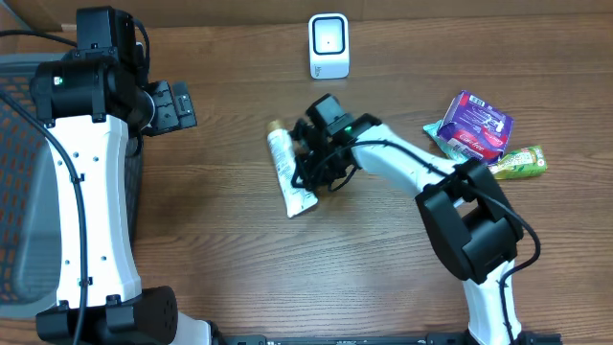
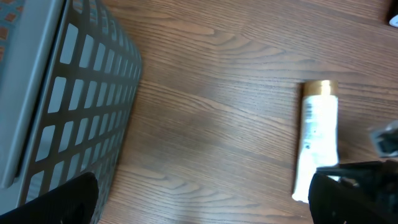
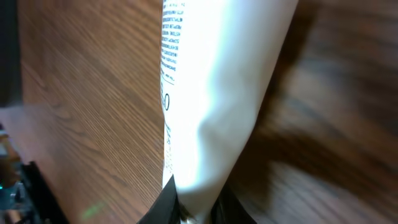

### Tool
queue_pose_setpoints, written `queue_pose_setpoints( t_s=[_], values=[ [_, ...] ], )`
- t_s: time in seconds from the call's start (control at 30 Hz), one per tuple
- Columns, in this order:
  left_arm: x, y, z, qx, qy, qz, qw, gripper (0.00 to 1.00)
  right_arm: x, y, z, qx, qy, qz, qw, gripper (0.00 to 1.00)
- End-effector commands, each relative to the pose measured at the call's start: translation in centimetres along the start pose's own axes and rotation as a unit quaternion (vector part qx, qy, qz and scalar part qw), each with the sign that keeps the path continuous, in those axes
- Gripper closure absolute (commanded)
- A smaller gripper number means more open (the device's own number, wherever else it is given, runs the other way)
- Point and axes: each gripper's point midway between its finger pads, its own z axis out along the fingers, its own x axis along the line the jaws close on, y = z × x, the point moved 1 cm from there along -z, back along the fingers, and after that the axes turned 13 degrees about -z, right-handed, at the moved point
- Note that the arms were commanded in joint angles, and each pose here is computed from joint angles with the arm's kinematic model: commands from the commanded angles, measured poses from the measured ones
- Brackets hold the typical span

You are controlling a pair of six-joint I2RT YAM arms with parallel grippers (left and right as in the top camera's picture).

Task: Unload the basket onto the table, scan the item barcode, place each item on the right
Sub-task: 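Lift the white tube and carry it up toward the scanner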

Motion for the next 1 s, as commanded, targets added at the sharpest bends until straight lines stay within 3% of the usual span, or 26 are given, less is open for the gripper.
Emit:
queue_pose_setpoints(
  t_s=[0.0, 0.37, 0.53, 0.8, 0.97],
  values=[
    [-0.1, 0.0, 0.0, 0.000, -0.001, 0.010, 1.000, 0.00, 0.4, 1.6, -3.8, -0.041, 0.043, 0.008, 0.998, 0.96],
    [-0.1, 0.0, 0.0, 0.000, -0.001, 0.010, 1.000, 0.00, 3.6, 3.6, -12.7, -0.127, 0.127, -0.047, 0.983, 0.96],
    [-0.1, 0.0, 0.0, 0.000, -0.001, 0.010, 1.000, 0.01, 4.7, 2.5, -13.5, -0.114, 0.139, -0.058, 0.982, 0.96],
    [-0.1, 0.0, 0.0, 0.000, -0.001, 0.010, 1.000, 0.00, 8.7, 1.9, -15.6, -0.143, 0.269, -0.149, 0.941, 0.96],
    [-0.1, 0.0, 0.0, 0.000, -0.001, 0.010, 1.000, 0.00, 8.1, 2.3, -16.8, -0.162, 0.271, -0.154, 0.936, 0.96]
  ],
)
